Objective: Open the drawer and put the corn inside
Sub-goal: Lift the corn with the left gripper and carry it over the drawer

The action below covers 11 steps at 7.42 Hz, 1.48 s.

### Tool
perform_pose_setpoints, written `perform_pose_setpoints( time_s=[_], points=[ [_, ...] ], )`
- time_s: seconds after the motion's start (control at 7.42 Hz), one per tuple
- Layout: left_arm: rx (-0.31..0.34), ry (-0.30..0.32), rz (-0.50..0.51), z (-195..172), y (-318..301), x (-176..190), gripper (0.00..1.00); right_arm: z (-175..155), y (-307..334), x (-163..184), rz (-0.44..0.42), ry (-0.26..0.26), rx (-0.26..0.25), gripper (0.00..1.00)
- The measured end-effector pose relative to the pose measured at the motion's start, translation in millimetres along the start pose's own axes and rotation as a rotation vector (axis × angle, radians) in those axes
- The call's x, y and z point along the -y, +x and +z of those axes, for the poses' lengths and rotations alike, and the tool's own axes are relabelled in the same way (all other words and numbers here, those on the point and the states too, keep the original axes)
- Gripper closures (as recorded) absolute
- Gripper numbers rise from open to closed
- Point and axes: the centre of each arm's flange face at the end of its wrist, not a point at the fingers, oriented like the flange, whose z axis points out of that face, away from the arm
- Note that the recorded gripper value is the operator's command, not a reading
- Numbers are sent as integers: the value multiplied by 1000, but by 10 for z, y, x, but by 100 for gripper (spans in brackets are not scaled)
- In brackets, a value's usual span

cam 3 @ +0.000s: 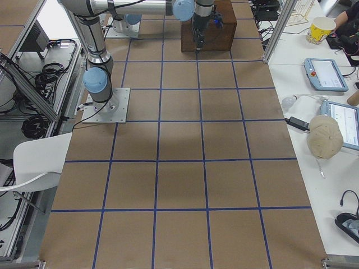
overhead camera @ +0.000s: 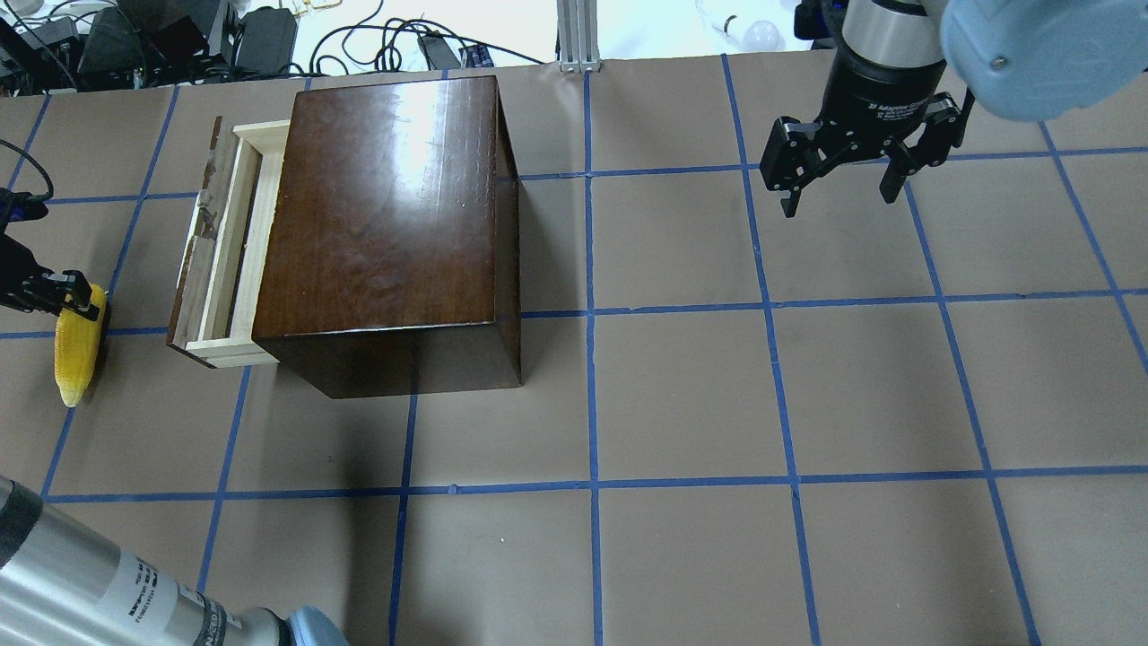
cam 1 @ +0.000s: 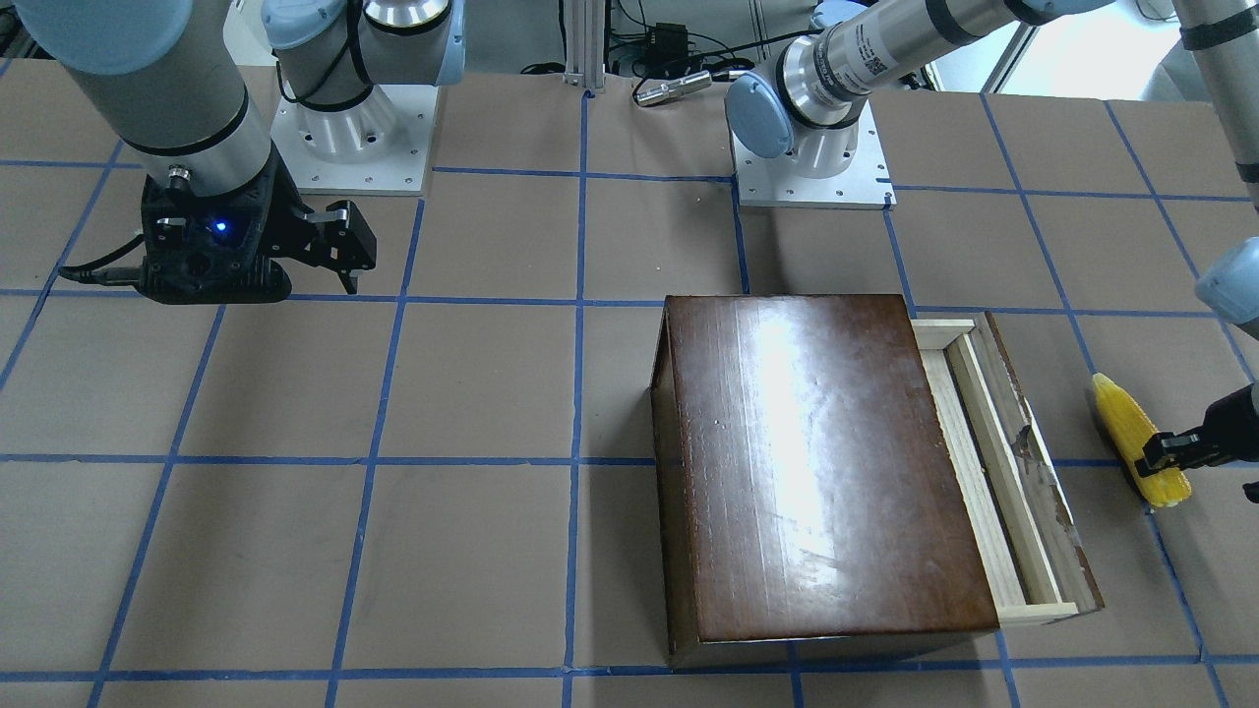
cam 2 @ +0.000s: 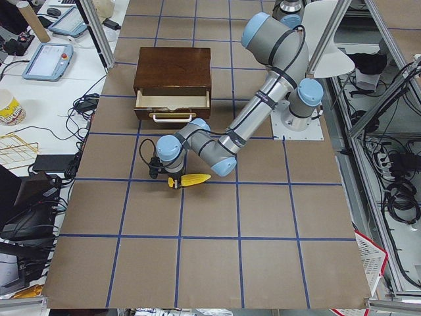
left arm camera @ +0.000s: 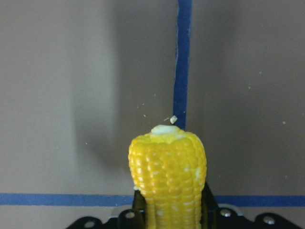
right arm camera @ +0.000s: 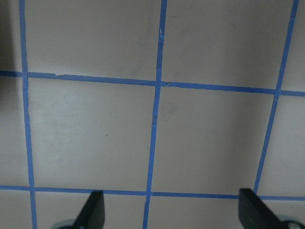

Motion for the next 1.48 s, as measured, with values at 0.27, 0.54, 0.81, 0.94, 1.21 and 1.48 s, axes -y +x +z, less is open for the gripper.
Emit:
perform_pose_setpoints(
  time_s=[0.27,0.54,0.81,0.94,1.21,1.48],
  points=[
    [13,15,3,-208,19,11,100,0,-4,-1,-1,0,0,0],
    [25,33,16,-678,131,13,100,0,-7,-1,-1,0,0,0],
    [17,30,62,-1327,441,122,100,0,-7,-1,-1,0,0,0],
    [12,26,95,-1616,683,180,100,0,-4,-1,-1,0,0,0],
    [23,41,187,-1982,1370,318,100,0,-3,-1,-1,0,0,0],
    [31,50,262,-2114,2166,436,100,0,-2,0,0,0,1,0]
  ],
)
